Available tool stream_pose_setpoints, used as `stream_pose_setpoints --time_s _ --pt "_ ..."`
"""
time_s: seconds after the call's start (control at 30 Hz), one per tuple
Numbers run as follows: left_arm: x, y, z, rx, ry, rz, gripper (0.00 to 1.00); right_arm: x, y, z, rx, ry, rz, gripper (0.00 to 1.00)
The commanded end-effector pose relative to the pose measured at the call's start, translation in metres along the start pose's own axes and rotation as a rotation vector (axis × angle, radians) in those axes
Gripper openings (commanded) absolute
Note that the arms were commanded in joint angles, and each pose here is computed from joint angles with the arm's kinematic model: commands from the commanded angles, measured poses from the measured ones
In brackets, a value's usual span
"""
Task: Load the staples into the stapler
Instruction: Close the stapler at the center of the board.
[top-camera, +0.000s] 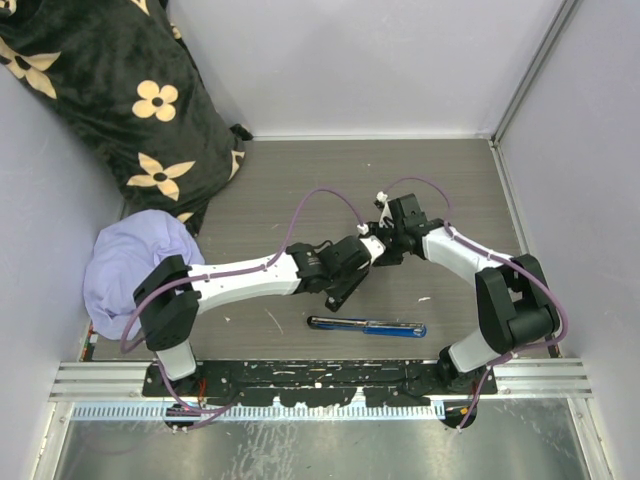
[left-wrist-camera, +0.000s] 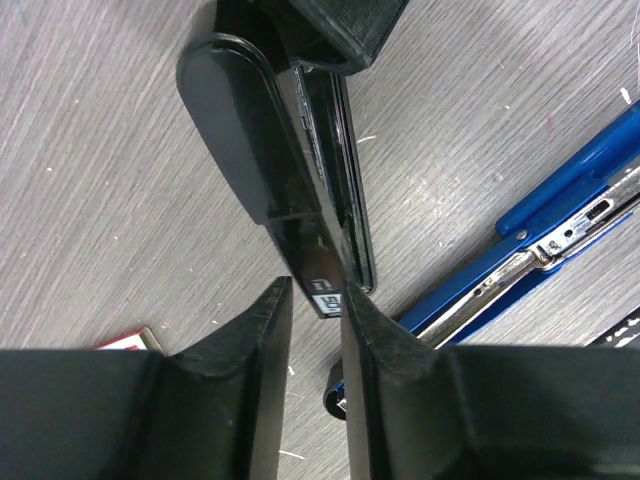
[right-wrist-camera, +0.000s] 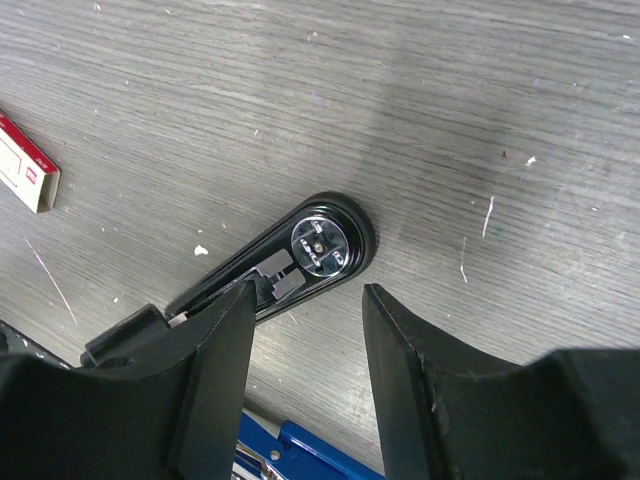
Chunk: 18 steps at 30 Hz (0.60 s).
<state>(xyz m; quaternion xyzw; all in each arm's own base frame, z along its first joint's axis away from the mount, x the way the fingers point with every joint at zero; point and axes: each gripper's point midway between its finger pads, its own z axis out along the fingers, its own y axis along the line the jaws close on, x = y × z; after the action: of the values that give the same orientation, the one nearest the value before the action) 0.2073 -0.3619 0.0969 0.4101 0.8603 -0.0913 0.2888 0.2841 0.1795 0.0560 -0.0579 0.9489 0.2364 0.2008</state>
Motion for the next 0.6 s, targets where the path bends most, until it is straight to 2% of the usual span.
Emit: stream_pose_setpoints --time_s 0.0,0.1,0.23,0.4,0.57 --pt "-0.019 0.008 -0.005 -0.009 -0.079 -0.02 0.32 0.002 -0.003 0.007 0.003 -0.005 0.009 0.52" --pt "-0.011 0.01 -0.006 0.018 -0.096 -0.053 0.48 0.0 -0.002 0.006 -0.001 -0.016 0.016 0.52" --pt "-0.011 0.017 -0.02 0.065 -0.157 -0.159 0.62 -0.001 -0.002 0.004 -0.003 -0.025 0.024 0.52" --pt "-0.028 0.01 -0.032 0.126 -0.277 -0.276 0.69 0.001 -0.001 0.003 -0.012 -0.03 0.034 0.52" --pt "-0.027 0.016 -0.014 0.085 -0.285 -0.328 0.71 0.003 -0.001 0.005 -0.022 -0.029 0.047 0.51"
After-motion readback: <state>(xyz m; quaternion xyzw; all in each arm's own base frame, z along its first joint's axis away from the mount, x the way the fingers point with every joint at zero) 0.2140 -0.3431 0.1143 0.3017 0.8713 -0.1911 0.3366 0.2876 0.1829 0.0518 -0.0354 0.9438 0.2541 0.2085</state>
